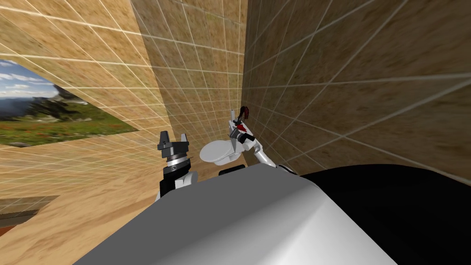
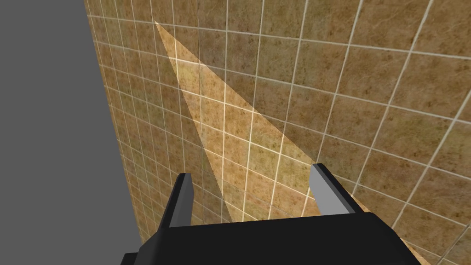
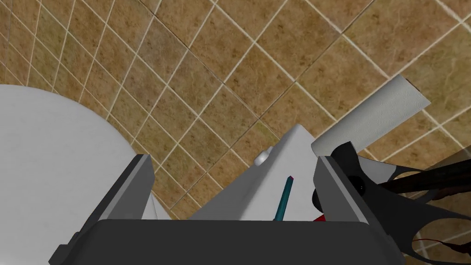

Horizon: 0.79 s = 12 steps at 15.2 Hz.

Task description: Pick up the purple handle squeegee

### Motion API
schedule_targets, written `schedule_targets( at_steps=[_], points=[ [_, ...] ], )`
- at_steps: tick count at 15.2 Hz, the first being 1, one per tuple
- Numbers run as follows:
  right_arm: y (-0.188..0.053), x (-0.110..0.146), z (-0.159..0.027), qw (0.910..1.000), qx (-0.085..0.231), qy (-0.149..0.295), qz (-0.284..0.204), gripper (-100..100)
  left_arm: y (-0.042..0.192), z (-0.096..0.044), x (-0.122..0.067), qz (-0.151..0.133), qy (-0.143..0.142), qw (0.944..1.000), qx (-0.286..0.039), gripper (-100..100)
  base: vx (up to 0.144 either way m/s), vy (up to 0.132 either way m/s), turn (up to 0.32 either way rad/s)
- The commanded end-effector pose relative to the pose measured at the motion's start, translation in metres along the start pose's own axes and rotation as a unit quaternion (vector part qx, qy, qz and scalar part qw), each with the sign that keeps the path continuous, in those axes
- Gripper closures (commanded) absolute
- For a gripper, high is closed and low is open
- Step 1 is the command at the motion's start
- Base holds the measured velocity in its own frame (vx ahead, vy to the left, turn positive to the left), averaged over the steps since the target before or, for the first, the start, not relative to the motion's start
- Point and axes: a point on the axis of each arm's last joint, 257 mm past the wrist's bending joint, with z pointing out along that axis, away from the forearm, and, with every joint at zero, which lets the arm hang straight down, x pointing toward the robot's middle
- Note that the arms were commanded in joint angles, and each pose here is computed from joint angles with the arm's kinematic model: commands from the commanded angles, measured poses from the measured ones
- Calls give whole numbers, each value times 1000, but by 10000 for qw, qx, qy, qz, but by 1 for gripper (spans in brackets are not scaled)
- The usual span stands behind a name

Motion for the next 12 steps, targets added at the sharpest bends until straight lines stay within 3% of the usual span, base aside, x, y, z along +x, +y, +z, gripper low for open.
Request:
schedule_targets(
  at_steps=[1, 2, 8, 12],
  points=[
    [-11, -8, 2, 9995, 205, -149, 205, -100, 0, 0, 0, 0, 0, 10000, 0, 0, 14, 5, -19],
    [-17, -7, 10, 9981, 413, -180, 413, -100, 0, 0, 0, 0, 0, 10000, 0, 0, 17, 3, -61],
    [-36, -20, 14, 9913, 851, -540, 847, -100, 0, 0, 0, 0, 0, 10000, 0, 0, 16, 4, -30],
    [-48, -27, 22, 9791, 1279, -849, 1331, -100, 0, 0, 0, 0, 0, 10000, 0, 0, 22, 5, -25]
  ],
)
